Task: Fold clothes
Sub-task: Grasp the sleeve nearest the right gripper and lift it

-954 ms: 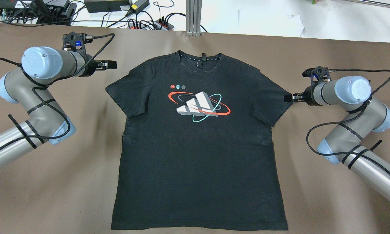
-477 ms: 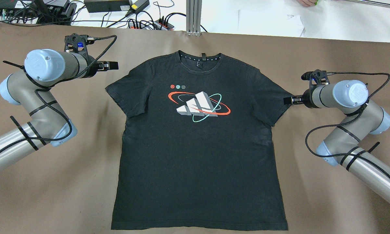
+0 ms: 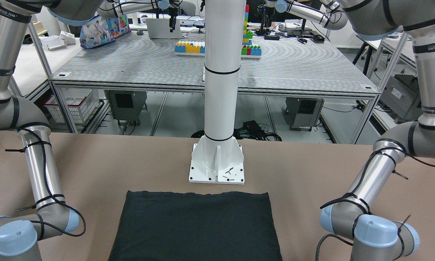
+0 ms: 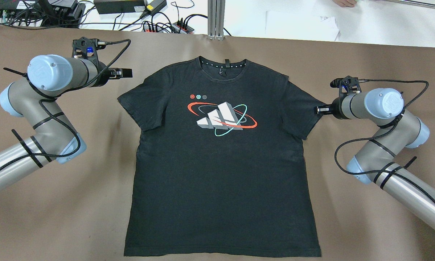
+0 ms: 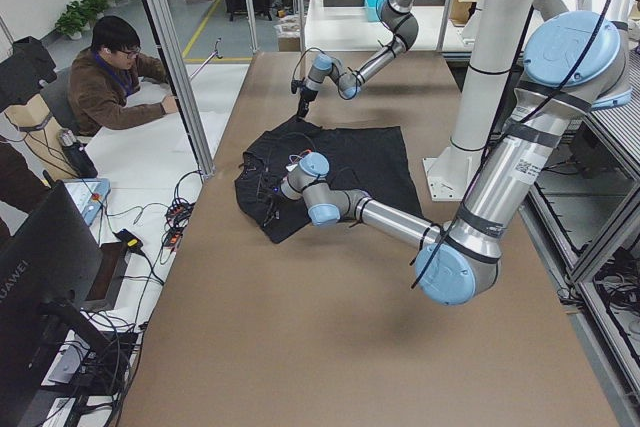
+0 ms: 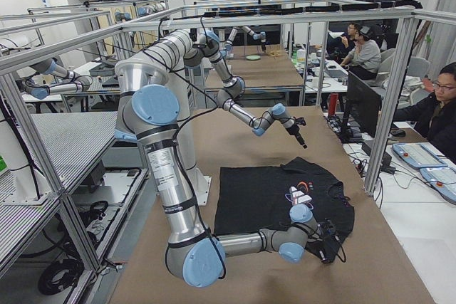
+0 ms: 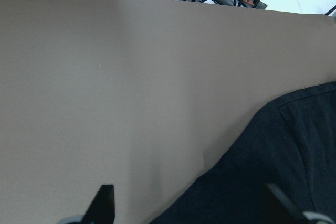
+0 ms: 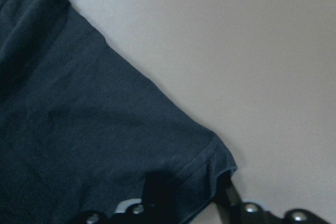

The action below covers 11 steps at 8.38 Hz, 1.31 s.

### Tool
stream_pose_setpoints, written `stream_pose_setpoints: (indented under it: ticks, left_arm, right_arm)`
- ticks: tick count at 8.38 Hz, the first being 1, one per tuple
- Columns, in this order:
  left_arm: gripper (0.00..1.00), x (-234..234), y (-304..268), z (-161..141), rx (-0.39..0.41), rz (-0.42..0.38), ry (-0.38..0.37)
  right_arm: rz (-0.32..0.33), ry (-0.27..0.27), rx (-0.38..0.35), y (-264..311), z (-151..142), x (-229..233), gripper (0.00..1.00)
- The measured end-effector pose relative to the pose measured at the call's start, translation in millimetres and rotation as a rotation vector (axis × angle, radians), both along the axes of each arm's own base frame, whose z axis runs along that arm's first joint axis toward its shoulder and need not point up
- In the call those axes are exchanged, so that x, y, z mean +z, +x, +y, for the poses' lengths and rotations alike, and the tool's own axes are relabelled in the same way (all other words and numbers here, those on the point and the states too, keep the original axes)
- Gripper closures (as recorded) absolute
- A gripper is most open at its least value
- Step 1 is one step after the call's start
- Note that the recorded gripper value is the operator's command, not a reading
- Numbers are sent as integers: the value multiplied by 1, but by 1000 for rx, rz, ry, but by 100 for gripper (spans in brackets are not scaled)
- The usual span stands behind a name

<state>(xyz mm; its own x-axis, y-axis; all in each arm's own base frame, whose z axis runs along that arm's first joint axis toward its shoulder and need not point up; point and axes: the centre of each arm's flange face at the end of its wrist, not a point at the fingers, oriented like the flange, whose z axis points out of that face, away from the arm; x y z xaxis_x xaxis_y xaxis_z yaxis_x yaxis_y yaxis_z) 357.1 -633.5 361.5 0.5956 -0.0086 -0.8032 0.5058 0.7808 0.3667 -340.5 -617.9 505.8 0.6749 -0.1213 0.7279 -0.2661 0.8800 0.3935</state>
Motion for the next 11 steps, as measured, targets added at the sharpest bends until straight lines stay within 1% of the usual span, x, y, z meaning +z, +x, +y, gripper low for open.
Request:
stream_pose_setpoints:
  ticks: [3,5,6,8,9,10,11]
  left_arm:
    - [0,-2,-1,1,0,3,4]
    - [0,-3,-1,1,0,4,3]
    - [0,-4,0,0,0,5,3]
    - [0,-6,1,-1,1,7,4]
    - [0,-7,1,-1,2,7,4]
    - [0,-7,2,-1,3,7,4]
    - [0,-7,3,-2,3,6,4]
  right_arm:
    - [-23,15,1,2,-4,-27,100]
    - [-27,17,4,7,-3,-59,100]
    - [-33,24,3,4,-7,-90,100]
    - [-43,32,-7,-16,-24,-176,100]
    - [-50,39,-17,-31,-28,-214,100]
    - [-55,39,-24,-48,-27,-239,95]
    - [-54,40,-24,-67,-25,-253,5]
